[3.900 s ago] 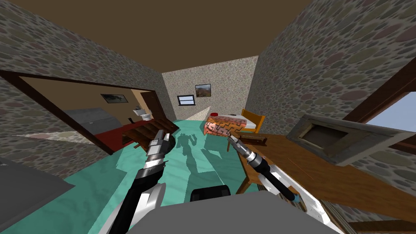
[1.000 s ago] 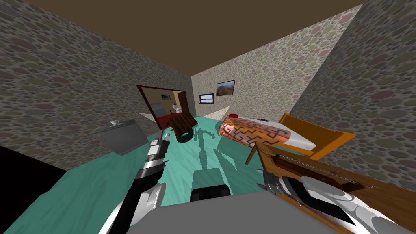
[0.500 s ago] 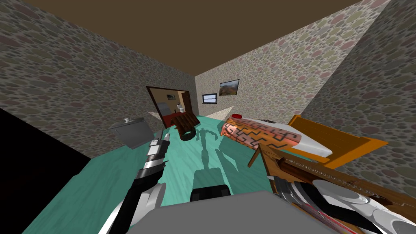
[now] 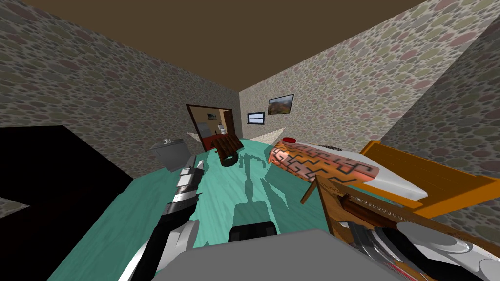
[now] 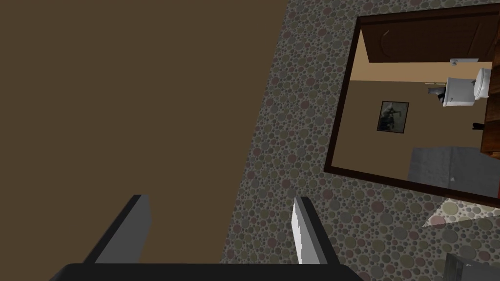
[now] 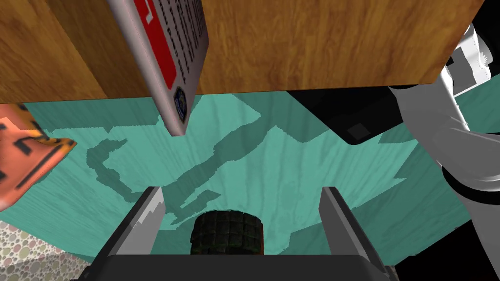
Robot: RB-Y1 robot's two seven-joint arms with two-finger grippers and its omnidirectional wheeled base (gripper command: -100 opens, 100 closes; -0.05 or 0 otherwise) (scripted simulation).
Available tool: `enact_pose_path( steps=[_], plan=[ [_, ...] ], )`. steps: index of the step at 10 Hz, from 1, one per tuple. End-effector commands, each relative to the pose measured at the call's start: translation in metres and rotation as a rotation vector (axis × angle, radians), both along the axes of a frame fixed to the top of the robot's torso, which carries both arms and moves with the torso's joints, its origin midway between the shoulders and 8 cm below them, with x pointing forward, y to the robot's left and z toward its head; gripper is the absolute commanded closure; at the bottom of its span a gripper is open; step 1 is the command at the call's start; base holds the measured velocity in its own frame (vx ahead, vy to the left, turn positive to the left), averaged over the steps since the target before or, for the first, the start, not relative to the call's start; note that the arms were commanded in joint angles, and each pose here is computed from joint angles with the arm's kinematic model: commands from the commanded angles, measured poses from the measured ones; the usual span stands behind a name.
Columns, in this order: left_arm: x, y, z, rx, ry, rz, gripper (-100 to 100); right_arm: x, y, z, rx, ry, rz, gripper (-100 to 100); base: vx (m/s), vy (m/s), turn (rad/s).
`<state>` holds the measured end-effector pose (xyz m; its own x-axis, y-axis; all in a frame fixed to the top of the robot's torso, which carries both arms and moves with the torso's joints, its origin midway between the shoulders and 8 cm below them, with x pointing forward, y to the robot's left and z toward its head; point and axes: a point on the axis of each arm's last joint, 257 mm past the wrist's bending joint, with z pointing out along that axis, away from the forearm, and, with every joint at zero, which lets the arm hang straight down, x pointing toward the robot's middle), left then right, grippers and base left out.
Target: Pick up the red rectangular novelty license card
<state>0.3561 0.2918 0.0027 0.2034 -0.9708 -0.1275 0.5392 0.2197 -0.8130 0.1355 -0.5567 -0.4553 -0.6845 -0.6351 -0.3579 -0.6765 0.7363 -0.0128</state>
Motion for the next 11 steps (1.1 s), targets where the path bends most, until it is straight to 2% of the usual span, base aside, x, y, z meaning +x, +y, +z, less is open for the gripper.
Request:
enact_pose_path(
  steps=[1, 2, 3, 4, 5, 6, 8, 9, 10, 11],
  plan=[
    [0.0, 0.0, 0.0, 0.0, 0.0, 0.0, 0, -0.018, -0.022, 0.004, -0.037, 0.041, -0.001, -100, -0.052, -0.027, 0.126],
    [0.0, 0.0, 0.0, 0.0, 0.0, 0.0, 0, -0.018, -0.022, 0.004, -0.036, 0.041, 0.0, -100, -0.042, -0.027, 0.053],
    [0.0, 0.0, 0.0, 0.0, 0.0, 0.0, 0, -0.031, -0.037, 0.007, -0.064, 0.071, -0.001, -100, -0.05, -0.025, 0.119],
    [0.0, 0.0, 0.0, 0.0, 0.0, 0.0, 0, -0.033, -0.04, 0.007, -0.07, 0.074, -0.007, -100, -0.038, -0.024, 0.064],
    [0.0, 0.0, 0.0, 0.0, 0.0, 0.0, 0, -0.045, -0.053, 0.01, -0.095, 0.1, -0.01, -100, -0.04, -0.028, 0.097],
    [0.0, 0.0, 0.0, 0.0, 0.0, 0.0, 0, -0.046, -0.054, 0.01, -0.096, 0.101, -0.01, -100, -0.04, -0.023, 0.058],
    [0.0, 0.0, 0.0, 0.0, 0.0, 0.0, 0, -0.072, -0.08, 0.017, -0.145, 0.156, -0.019, -100, -0.058, -0.028, 0.116],
    [0.0, 0.0, 0.0, 0.0, 0.0, 0.0, 0, -0.066, -0.072, 0.013, -0.129, 0.138, -0.018, -100, -0.034, -0.023, 0.034],
    [0.0, 0.0, 0.0, 0.0, 0.0, 0.0, 0, -0.068, -0.074, 0.013, -0.132, 0.141, -0.017, 0, -0.005, -0.004, -0.007],
    [0.0, 0.0, 0.0, 0.0, 0.0, 0.0, 0, -0.077, -0.072, 0.01, -0.132, 0.14, 0.007, -100, 0.072, -0.005, -0.131]
  ],
)
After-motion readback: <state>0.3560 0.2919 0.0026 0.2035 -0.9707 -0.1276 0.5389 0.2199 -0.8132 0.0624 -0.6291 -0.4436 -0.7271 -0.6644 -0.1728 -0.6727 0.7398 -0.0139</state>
